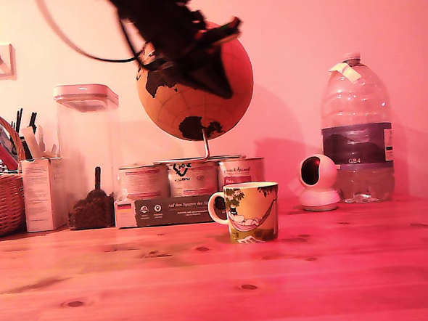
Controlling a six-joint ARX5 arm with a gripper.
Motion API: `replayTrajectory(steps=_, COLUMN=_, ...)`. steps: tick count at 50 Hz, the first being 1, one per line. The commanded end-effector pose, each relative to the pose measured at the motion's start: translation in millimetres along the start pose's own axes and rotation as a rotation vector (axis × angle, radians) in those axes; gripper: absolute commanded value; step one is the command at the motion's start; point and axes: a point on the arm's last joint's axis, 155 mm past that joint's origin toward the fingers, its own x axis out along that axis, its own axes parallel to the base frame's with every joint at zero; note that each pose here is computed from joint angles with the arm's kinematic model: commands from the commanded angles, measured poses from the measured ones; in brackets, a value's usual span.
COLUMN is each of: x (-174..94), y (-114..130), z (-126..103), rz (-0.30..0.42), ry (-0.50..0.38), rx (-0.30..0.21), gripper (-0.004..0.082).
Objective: Pick up the coffee capsules from the table one by one and drop them inside the nearest coffee cup
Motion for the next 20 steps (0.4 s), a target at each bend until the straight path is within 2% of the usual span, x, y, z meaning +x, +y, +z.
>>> replayTrajectory(steps=1, x=-17.0, y=4.5, z=6.0, rz=0.01, ry=-0.044, rx=-0.007, gripper=-0.0024)
replayTrajectory(steps=20, x=-51.4, y=1.1, z=-27.5, rz=0.008, ry=-0.053, rx=-0.043, gripper=-0.0024)
